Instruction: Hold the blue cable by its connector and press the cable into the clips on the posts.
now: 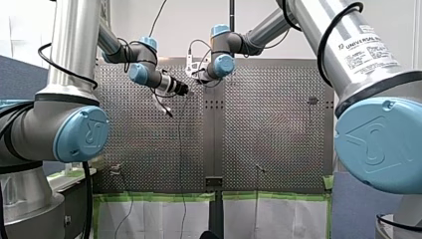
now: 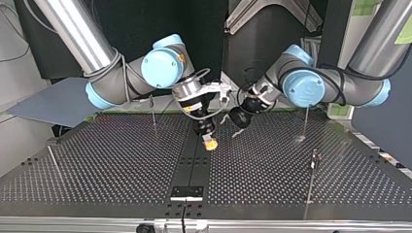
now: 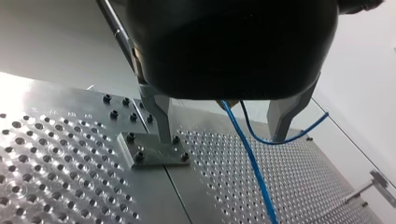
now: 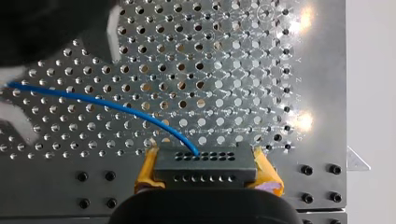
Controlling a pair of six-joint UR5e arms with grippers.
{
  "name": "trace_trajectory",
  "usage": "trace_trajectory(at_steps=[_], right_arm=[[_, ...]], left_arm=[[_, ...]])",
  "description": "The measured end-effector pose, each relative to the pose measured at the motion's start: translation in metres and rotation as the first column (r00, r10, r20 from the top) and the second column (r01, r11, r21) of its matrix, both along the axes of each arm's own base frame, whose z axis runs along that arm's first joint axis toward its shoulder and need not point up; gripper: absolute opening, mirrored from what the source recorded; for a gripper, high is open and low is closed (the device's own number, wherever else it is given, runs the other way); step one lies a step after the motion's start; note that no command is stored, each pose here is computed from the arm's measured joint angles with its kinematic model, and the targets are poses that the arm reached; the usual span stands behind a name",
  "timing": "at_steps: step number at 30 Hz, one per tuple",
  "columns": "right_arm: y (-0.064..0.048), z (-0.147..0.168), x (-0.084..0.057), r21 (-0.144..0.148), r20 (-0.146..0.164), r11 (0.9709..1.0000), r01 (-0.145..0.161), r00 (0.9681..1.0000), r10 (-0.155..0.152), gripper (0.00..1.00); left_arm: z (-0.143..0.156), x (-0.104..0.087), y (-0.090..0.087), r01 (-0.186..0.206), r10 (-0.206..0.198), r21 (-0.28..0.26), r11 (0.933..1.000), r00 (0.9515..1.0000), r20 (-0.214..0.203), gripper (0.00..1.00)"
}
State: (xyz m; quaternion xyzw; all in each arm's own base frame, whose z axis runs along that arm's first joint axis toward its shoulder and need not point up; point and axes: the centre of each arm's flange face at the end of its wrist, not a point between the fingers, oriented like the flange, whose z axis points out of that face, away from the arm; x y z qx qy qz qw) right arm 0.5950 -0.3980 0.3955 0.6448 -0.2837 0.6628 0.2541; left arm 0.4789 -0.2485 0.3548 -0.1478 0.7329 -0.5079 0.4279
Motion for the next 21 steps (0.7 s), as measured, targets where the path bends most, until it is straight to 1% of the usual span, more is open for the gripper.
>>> trace_trajectory(at_steps=[6,9,13,21], right_arm=[[0.000,0.000,0.000,-0.001,0.002,1.0000,-0.001,1.0000,0.001,0.00],[0.000,0.000,0.001,-0.002,0.003,1.0000,-0.001,1.0000,0.001,0.00],[0.000,0.000,0.001,-0.004,0.004,1.0000,-0.002,1.0000,0.002,0.00],[0.000,0.001,0.001,-0.005,0.004,1.0000,-0.002,1.0000,0.002,0.00]], left_arm=[[-0.005,0.008,-0.006,0.004,-0.004,-0.043,0.9991,1.0000,0.004,0.99],[-0.005,0.012,-0.009,0.002,-0.001,-0.056,0.9984,0.9998,0.018,0.99],[-0.002,0.015,-0.010,-0.001,0.003,-0.065,0.9979,0.9995,0.030,0.99],[-0.001,0.017,-0.009,-0.011,0.013,-0.068,0.9976,0.9993,0.034,0.99]])
